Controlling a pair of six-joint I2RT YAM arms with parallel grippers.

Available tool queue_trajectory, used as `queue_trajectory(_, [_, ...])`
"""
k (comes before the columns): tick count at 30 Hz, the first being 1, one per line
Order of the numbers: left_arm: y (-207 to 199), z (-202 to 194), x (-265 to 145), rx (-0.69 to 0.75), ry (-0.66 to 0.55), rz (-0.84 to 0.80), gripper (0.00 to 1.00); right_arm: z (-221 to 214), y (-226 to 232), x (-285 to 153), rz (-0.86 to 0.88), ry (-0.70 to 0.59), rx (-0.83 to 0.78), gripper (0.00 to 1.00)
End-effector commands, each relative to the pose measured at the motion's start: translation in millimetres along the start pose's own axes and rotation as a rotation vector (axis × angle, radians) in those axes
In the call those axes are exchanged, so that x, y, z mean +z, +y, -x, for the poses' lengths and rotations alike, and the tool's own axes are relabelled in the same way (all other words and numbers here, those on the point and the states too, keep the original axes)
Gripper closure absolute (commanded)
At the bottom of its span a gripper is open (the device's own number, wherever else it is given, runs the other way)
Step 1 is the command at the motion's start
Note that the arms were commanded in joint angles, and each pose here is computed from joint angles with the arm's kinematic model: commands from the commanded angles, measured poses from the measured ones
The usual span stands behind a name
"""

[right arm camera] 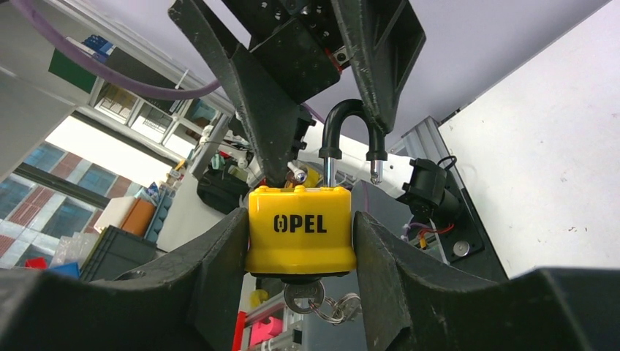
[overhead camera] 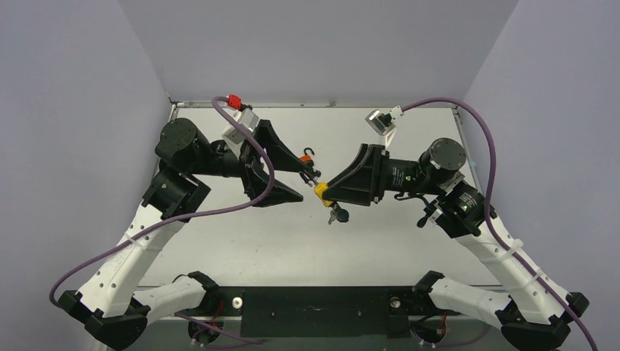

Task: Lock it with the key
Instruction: Lock the lock.

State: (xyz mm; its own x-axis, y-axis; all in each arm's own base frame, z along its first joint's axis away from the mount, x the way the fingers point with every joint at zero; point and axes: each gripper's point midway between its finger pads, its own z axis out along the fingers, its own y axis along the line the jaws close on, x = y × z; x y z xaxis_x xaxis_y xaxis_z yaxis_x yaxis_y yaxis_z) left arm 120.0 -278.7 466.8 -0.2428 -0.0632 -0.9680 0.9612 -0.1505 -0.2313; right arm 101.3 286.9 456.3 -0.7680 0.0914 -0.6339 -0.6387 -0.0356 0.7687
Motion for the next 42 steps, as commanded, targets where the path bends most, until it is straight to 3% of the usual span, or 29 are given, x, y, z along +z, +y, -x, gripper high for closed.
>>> queue_trajectory(1, [-12,12,-3,0.061,-0.031,-0.039,0.36,21,30,-1,0.074,-0.074,-0.092,0.99])
queue_trajectory(29, [-6,-2,-2,-0.014,-0.008,-0.033,0.77,8,-14,3,-0.082,0.008,-0.166,1.00])
queue_trajectory(31, [-4,-2,-1,-0.024,-0.011,-0.024,0.86,7,-18,3,-0.096,0.013,-0.169,1.00])
queue_trajectory(32, [-3,-2,-1,-0.030,-0.012,-0.020,0.96,7,-21,3,-0.104,0.016,-0.179,1.00])
queue_trajectory(34, [1,0,0,-0.046,-0.022,0.000,1.00,7,-29,1,-0.148,0.015,-0.196,0.95])
queue_trajectory(36, [6,4,1,-0.069,-0.044,0.034,1.00,10,-42,-3,-0.227,0.002,-0.215,0.81])
queue_trajectory(37, [12,8,1,-0.077,-0.067,0.071,1.00,13,-52,-6,-0.281,-0.014,-0.230,0.63])
queue_trajectory(39, [20,13,1,-0.103,-0.098,0.123,1.00,24,-61,-11,-0.355,-0.070,-0.254,0.39])
queue_trajectory(42, [31,19,-2,-0.114,-0.146,0.199,1.00,40,-72,-23,-0.455,-0.170,-0.286,0.25])
